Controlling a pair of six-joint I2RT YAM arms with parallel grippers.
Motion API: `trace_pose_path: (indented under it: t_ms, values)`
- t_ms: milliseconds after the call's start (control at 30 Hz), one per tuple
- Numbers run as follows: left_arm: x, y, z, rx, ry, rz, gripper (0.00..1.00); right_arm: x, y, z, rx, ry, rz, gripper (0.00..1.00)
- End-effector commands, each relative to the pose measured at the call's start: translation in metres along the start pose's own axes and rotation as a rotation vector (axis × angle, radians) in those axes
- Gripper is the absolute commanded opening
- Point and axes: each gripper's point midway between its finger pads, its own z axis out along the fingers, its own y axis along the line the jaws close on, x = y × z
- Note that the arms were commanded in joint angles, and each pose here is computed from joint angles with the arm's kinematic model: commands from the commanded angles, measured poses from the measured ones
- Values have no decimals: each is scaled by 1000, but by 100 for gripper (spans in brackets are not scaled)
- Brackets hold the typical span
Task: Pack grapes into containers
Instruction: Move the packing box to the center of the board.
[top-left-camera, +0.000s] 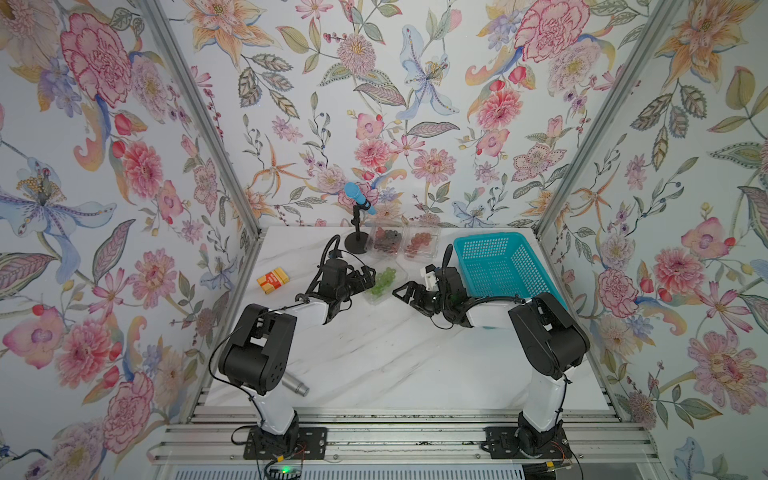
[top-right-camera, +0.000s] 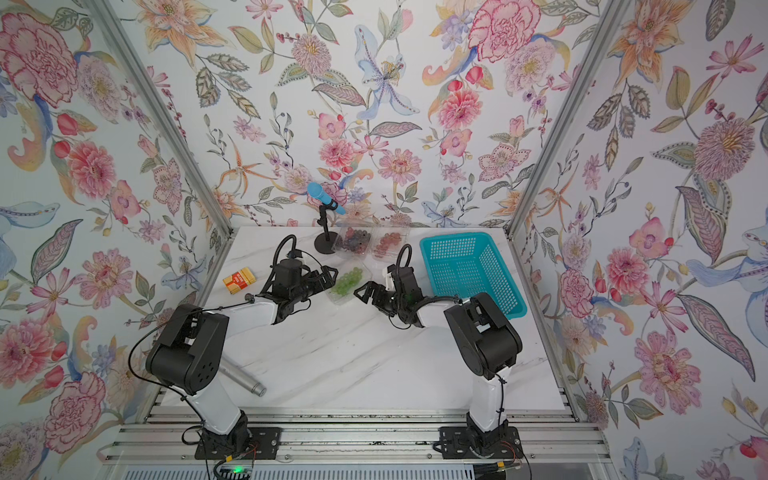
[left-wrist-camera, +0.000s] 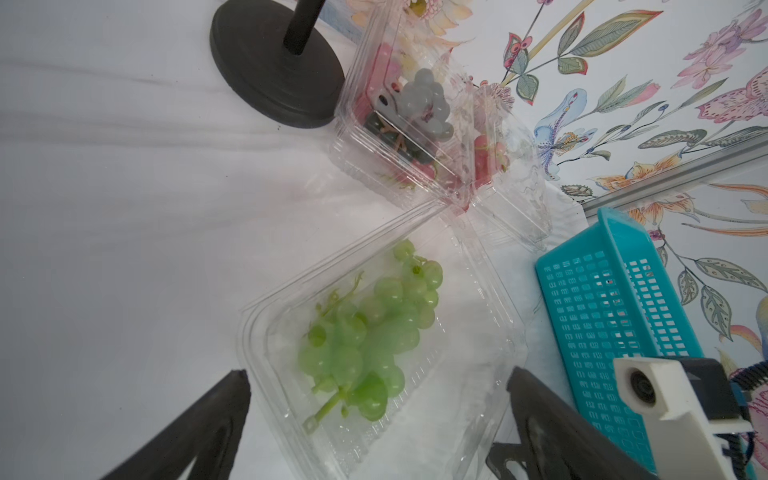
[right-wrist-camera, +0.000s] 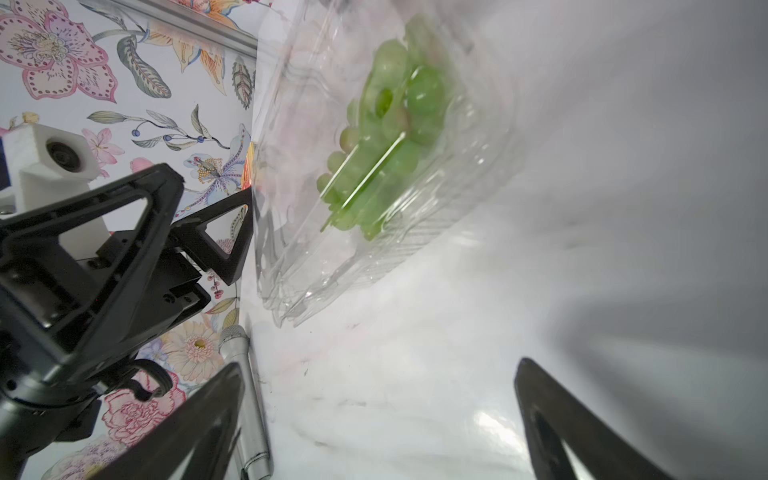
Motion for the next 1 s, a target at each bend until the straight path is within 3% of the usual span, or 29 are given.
trace_pose_path:
  t_ms: [0,133,333,500,700,967]
  values:
    - [-1,1,-1,-17,2,55,100,-20,-12,-21,87,-40,-38,100]
    - [12,10,-22,-15,4,50,100,-48,-16,-28,125,-66,-78,100]
    - [21,0,-64,74,-42,45,100,-83,-5,-7,108,-69,-142,100]
    - [27,-8,-88,153,-68,4,100,-92,-3,22,84,-37,-146,100]
    - [36,-9,-101,203,-77,-40,100,-78,30,41,34,-15,-175,100]
    - [40,10,-106,182,-77,-103,100,-36,49,55,46,8,-103,100]
